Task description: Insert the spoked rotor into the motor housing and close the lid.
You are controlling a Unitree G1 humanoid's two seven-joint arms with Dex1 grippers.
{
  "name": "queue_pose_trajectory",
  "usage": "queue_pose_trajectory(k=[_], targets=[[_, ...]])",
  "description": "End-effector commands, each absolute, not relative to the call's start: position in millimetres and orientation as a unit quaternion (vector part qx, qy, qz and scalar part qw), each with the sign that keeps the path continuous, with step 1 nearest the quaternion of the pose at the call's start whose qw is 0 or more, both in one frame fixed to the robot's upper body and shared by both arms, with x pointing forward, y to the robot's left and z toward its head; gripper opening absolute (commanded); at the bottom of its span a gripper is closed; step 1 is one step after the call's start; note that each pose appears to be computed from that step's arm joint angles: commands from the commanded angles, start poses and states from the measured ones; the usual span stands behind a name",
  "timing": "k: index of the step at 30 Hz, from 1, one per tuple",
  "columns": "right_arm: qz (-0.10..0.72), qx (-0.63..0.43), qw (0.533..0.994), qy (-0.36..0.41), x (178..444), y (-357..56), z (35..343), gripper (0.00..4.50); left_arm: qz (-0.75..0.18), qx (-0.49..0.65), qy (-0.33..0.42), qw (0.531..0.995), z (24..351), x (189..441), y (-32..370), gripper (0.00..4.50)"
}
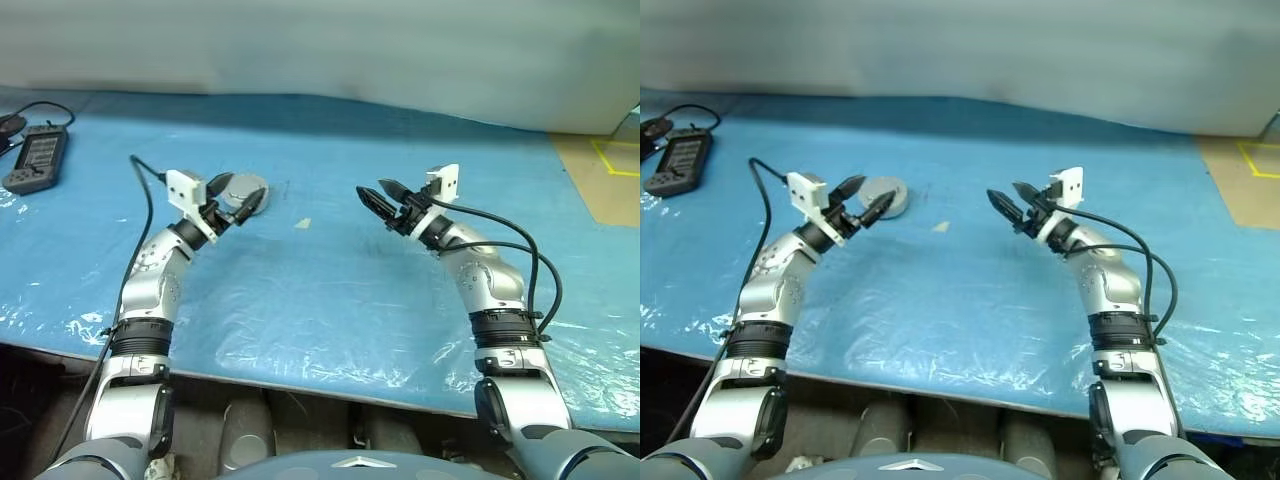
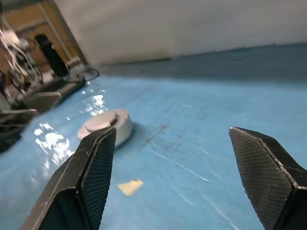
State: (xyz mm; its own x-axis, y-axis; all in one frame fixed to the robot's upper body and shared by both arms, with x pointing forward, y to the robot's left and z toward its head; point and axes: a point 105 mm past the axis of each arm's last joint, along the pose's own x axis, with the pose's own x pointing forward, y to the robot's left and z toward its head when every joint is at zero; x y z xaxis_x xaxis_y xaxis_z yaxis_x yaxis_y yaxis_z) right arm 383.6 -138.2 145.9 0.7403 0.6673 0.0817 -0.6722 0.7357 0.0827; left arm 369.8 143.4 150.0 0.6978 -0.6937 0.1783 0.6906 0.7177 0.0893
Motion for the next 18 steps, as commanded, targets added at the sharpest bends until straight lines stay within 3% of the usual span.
queue_pose_trajectory(k=[1, 2, 5, 14, 18], targets=[[0.374, -0.023, 0.926, -0.042, 381.8, -146.3, 150.4, 3.89, -0.428, 0.044, -0.094, 0.898, 146.1, 359.6, 127.5, 4.45], [0.378, -0.038, 0.924, -0.035, 380.6, -149.3, 147.3, 3.89, -0.441, 0.043, -0.087, 0.892, 142.3, 357.5, 123.5, 4.45], [0.410, -0.084, 0.908, -0.007, 370.7, -155.9, 134.7, 4.49, -0.482, 0.055, -0.063, 0.872, 127.2, 349.7, 109.5, 4.50], [0.433, -0.111, 0.894, 0.038, 351.4, -169.2, 115.1, 4.49, -0.542, 0.064, -0.040, 0.837, 113.4, 336.9, 92.1, 4.50], [0.422, -0.100, 0.901, 0.020, 352.7, -171.6, 123.4, 4.49, -0.546, 0.065, -0.032, 0.834, 111.7, 337.6, 92.1, 4.50]])
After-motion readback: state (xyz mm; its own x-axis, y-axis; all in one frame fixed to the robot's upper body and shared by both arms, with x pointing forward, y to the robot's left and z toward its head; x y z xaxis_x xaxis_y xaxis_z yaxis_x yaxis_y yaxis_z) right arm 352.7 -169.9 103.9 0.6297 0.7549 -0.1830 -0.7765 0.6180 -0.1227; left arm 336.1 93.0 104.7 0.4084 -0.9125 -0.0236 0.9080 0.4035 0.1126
